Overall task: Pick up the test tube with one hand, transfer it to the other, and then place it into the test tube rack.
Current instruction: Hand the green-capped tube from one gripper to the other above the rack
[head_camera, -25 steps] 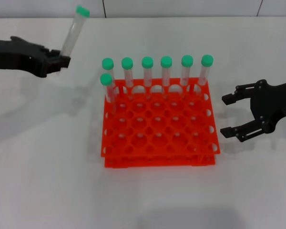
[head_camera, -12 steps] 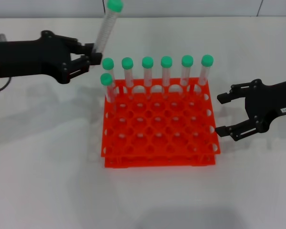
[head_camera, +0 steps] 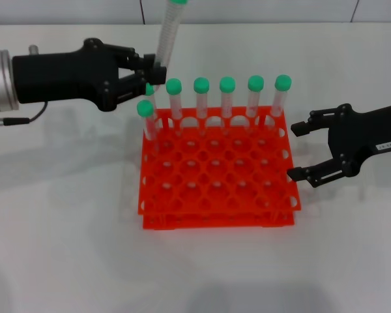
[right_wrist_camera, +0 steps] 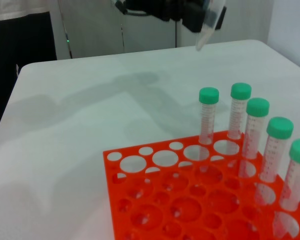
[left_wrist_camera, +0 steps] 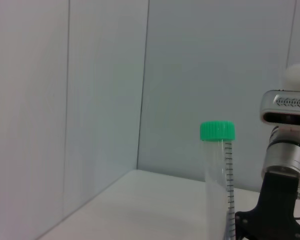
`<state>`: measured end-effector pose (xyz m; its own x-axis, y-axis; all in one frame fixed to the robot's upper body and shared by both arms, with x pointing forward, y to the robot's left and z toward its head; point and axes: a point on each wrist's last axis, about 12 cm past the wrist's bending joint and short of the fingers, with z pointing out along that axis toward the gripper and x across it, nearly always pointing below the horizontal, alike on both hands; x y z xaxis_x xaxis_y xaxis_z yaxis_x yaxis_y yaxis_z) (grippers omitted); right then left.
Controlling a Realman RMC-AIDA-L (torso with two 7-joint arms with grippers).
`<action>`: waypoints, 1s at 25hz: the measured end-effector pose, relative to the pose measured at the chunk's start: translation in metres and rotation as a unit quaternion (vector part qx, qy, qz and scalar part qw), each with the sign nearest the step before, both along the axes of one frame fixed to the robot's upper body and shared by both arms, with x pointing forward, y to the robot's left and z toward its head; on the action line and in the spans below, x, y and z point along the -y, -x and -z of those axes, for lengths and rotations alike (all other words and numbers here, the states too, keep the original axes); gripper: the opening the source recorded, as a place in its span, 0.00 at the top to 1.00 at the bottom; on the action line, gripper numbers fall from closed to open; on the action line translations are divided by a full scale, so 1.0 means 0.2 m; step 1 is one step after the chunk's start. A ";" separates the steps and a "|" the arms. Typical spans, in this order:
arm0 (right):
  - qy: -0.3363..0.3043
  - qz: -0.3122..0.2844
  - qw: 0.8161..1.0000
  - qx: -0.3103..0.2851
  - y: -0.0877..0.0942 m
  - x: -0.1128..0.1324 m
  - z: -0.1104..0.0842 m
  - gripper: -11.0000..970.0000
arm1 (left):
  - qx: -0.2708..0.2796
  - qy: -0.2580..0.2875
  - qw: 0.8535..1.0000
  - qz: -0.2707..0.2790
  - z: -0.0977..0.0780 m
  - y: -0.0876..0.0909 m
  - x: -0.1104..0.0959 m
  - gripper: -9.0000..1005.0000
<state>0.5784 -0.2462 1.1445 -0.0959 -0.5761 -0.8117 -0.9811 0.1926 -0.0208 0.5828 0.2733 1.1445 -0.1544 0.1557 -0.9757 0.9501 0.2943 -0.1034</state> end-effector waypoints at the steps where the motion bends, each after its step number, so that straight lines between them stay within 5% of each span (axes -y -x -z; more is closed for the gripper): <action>1: 0.000 0.000 1.000 0.002 0.00 0.00 0.00 0.10 | 0.000 0.000 1.000 0.000 0.00 0.00 0.00 0.78; 11: -0.001 0.006 1.000 0.009 -0.01 -0.01 0.01 0.10 | -0.035 -0.050 0.998 -0.001 0.08 0.00 0.03 0.77; 25: -0.004 0.010 1.000 0.008 -0.01 -0.03 0.03 0.10 | -0.034 -0.107 0.993 0.028 0.12 -0.09 0.26 0.77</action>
<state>0.5794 -0.2412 1.1387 -0.0936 -0.5674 -0.8181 -0.9766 0.2123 -0.0355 0.6008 0.2222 1.1202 -0.2038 0.3683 -0.9071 0.9588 0.2625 -0.1089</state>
